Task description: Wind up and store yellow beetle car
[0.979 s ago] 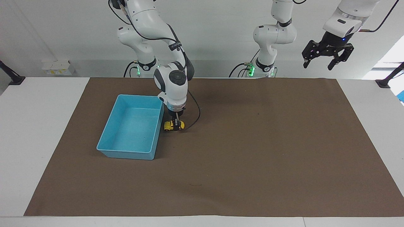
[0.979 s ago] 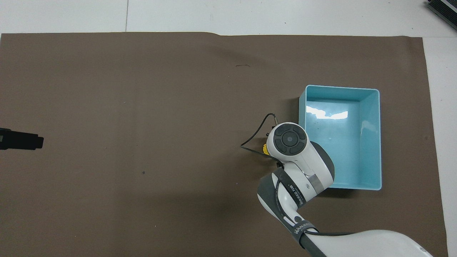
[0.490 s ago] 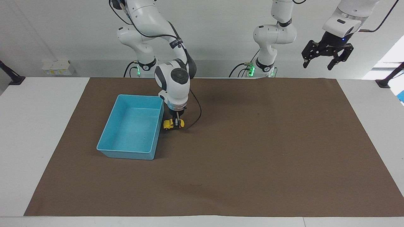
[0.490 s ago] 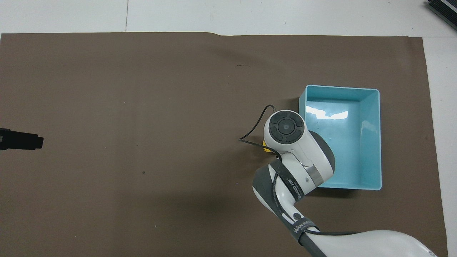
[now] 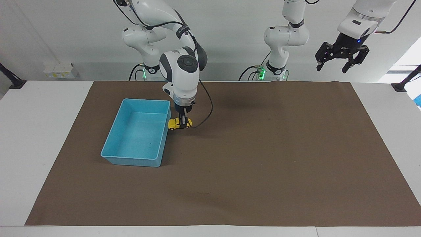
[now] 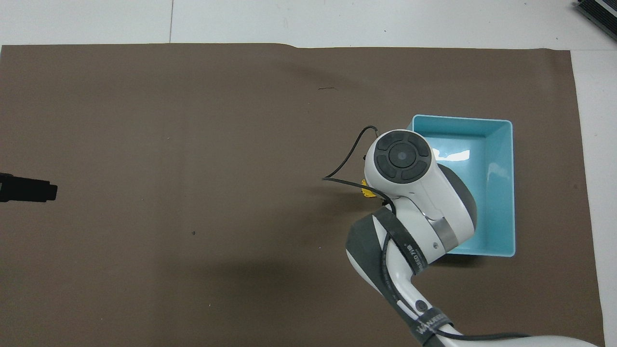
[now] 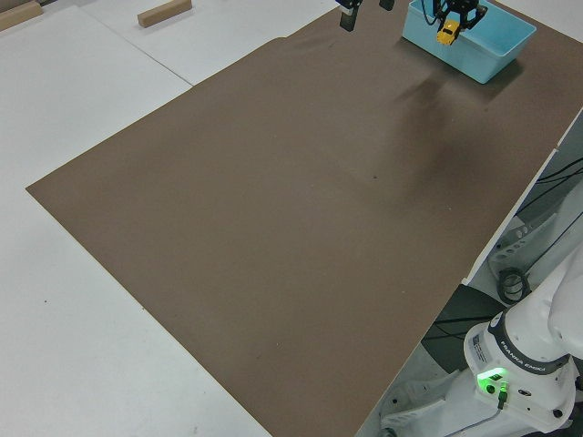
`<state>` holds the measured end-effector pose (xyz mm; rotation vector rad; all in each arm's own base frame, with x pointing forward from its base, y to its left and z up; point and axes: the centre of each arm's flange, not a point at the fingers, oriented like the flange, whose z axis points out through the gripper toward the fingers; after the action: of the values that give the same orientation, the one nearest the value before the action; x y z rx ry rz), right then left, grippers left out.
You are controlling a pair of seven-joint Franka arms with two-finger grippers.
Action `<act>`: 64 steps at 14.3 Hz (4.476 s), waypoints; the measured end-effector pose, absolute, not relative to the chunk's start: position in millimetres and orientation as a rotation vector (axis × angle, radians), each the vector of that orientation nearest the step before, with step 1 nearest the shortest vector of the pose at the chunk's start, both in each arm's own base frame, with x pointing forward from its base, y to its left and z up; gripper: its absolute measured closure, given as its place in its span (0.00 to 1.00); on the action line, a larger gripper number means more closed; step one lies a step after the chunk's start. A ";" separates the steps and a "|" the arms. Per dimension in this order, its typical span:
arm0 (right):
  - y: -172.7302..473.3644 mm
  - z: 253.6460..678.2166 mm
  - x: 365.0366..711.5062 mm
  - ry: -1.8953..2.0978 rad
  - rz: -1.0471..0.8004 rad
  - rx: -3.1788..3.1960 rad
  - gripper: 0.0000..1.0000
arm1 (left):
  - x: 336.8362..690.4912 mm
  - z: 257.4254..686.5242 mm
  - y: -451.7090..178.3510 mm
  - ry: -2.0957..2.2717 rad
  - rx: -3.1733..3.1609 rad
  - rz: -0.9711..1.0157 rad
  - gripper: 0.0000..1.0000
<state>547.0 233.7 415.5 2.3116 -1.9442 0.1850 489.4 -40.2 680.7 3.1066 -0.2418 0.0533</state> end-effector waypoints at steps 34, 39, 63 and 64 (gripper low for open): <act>35.5 340.7 489.9 -0.203 0.044 3.079 0.55 | 489.3 680.7 -40.2 -0.242 3.107 0.053 0.00; 28.9 299.4 466.9 -0.176 0.112 3.096 0.55 | 489.3 680.7 -40.2 -0.242 3.107 0.053 0.00; -22.6 585.2 551.2 -0.290 -0.048 3.104 0.00 | 489.3 680.7 -40.2 -0.242 3.107 0.053 0.00; -24.6 600.1 548.0 -0.306 -0.064 3.105 0.00 | 489.3 680.7 -40.2 -0.242 3.107 0.053 0.00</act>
<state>548.0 -24.6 600.1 3.1051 -0.3065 -0.0635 489.3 -40.2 680.7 3.1066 -0.2418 0.0532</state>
